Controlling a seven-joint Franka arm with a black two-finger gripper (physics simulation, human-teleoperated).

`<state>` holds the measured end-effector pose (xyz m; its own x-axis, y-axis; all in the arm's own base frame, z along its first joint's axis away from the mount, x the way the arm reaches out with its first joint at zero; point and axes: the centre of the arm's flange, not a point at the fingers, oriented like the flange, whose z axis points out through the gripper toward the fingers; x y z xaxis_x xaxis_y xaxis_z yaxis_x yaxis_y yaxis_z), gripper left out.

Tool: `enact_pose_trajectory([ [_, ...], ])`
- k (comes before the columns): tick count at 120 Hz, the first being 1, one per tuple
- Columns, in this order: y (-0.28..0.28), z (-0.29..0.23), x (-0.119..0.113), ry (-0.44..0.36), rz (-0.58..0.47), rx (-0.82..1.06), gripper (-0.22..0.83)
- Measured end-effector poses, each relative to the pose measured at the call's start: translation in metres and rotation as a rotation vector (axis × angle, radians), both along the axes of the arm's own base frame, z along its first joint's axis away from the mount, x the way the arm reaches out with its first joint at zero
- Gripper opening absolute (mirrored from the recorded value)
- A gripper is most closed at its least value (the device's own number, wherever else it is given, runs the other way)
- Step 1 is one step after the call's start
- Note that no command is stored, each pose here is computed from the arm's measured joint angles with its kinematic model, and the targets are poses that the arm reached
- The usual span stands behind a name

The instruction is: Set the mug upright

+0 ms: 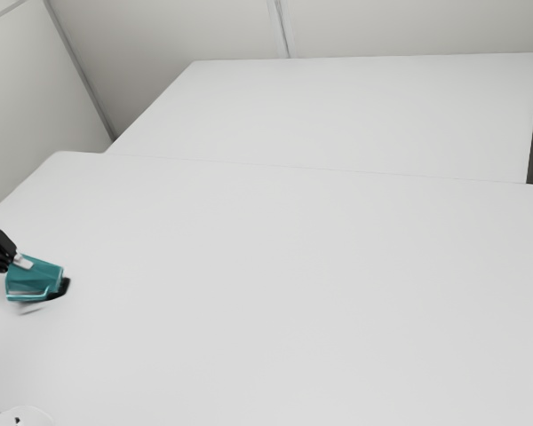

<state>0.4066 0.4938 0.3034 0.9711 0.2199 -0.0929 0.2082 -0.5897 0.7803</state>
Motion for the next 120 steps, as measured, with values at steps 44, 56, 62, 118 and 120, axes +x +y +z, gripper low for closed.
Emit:
enact_pose_trajectory([
  [44,-0.032,0.048,0.015,-0.016,-0.043,0.044,-0.13],
  [56,-0.061,0.073,0.025,-0.011,-0.081,0.080,-0.14],
  [62,-0.077,0.085,0.034,-0.009,-0.104,0.106,-0.15],
  [118,-0.251,0.124,0.098,0.078,-0.334,0.367,-0.17],
  [120,-0.256,0.124,0.100,0.081,-0.340,0.376,-0.17],
])
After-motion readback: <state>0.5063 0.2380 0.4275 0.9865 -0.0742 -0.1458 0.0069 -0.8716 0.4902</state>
